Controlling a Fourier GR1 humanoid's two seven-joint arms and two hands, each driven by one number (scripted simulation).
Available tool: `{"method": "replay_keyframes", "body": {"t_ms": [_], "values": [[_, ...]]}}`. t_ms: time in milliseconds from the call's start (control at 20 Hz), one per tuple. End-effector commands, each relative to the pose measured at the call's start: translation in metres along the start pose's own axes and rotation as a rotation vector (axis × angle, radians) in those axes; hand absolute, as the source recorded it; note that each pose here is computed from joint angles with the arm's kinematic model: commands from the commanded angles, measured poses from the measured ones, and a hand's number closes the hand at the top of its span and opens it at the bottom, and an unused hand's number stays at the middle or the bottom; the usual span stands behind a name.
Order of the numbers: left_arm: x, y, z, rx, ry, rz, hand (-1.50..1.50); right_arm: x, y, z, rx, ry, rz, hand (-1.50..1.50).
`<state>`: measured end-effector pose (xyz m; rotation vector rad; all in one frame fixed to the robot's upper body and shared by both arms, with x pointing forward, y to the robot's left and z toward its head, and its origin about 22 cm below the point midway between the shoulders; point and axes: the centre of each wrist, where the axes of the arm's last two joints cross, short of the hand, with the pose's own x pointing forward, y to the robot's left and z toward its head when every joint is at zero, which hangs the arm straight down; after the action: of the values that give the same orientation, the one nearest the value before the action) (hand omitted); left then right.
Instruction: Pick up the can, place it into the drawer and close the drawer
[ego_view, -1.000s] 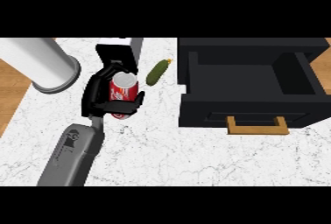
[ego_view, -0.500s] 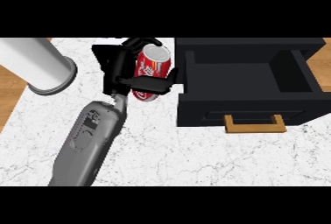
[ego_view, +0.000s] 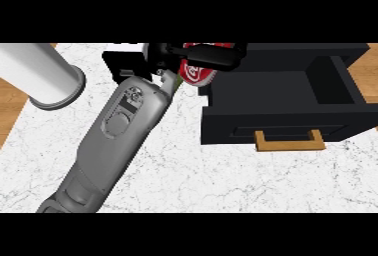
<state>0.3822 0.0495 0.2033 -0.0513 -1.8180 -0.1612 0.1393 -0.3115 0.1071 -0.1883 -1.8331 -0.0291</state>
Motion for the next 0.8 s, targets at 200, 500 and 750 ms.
{"method": "replay_keyframes", "body": {"t_ms": [200, 500, 750], "values": [[0.034, -0.037, -0.026, 0.021, 0.017, -0.037, 1.50, 0.003, -0.003, 0.004, 0.010, 0.015, -0.007, -1.50], [0.022, -0.044, -0.039, 0.015, 0.045, -0.061, 1.50, -0.015, 0.009, 0.005, 0.010, -0.007, -0.021, -1.50], [0.021, -0.054, -0.049, -0.003, 0.042, -0.091, 1.50, -0.012, 0.011, -0.021, 0.017, -0.009, -0.023, -1.50]]}}
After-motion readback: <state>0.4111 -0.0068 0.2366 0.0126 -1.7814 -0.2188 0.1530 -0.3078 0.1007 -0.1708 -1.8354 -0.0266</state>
